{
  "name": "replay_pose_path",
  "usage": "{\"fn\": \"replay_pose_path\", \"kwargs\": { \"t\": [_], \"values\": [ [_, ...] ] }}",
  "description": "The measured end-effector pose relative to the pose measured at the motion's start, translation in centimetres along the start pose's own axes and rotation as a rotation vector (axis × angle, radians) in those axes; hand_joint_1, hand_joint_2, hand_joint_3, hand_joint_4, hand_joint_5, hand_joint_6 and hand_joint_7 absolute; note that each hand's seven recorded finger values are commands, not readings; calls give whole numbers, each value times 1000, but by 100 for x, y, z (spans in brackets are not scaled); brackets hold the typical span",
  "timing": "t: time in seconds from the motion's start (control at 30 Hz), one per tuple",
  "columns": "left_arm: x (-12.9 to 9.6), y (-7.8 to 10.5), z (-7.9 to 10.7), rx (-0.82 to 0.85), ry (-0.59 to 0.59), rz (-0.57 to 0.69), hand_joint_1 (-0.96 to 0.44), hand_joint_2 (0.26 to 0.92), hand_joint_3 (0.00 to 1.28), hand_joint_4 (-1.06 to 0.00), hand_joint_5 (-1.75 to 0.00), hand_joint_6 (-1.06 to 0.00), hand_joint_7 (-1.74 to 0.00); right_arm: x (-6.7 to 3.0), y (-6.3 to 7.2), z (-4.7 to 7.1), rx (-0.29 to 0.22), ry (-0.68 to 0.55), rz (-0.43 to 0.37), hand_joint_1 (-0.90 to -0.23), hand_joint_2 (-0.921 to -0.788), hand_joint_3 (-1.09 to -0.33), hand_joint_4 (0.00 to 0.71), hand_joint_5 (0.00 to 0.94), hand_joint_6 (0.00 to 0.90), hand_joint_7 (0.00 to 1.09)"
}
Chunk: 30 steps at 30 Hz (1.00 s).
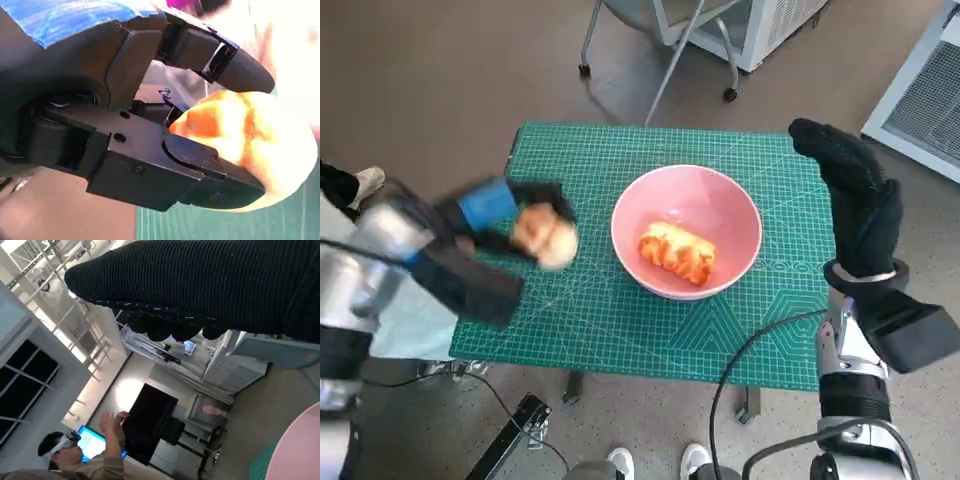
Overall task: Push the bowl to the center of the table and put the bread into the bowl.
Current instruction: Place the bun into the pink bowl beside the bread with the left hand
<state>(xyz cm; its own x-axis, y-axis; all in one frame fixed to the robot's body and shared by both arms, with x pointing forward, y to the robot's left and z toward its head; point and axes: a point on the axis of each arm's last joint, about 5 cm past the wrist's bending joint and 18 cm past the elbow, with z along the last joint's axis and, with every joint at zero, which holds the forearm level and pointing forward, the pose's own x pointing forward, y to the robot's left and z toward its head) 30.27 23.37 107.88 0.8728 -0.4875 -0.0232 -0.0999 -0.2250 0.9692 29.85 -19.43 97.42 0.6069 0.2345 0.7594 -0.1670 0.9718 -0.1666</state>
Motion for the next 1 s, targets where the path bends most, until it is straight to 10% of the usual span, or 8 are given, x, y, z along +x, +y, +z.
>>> {"fn": "replay_pose_path", "kwargs": {
  "t": [0.77, 0.97, 1.0],
  "values": [
    [736, 567, 628, 34, -251, 213, 2, 920, 54, -602, -1112, -754, -1160, 25, 9, -3, 5, 2, 2, -579, -921, -801, 371, 5, 44, 759],
    [917, 444, 724, -13, -268, 185, 2, 921, 256, -365, -1408, -523, -1350, 21, 6, 9, 3, -6, 1, -573, -921, -797, 372, 5, 46, 756],
    [938, 418, 738, -12, -263, 175, 24, 893, 244, -339, -1085, -457, -1092, 19, 5, 10, 3, -7, 1, -572, -921, -795, 372, 5, 46, 755]
  ]
}}
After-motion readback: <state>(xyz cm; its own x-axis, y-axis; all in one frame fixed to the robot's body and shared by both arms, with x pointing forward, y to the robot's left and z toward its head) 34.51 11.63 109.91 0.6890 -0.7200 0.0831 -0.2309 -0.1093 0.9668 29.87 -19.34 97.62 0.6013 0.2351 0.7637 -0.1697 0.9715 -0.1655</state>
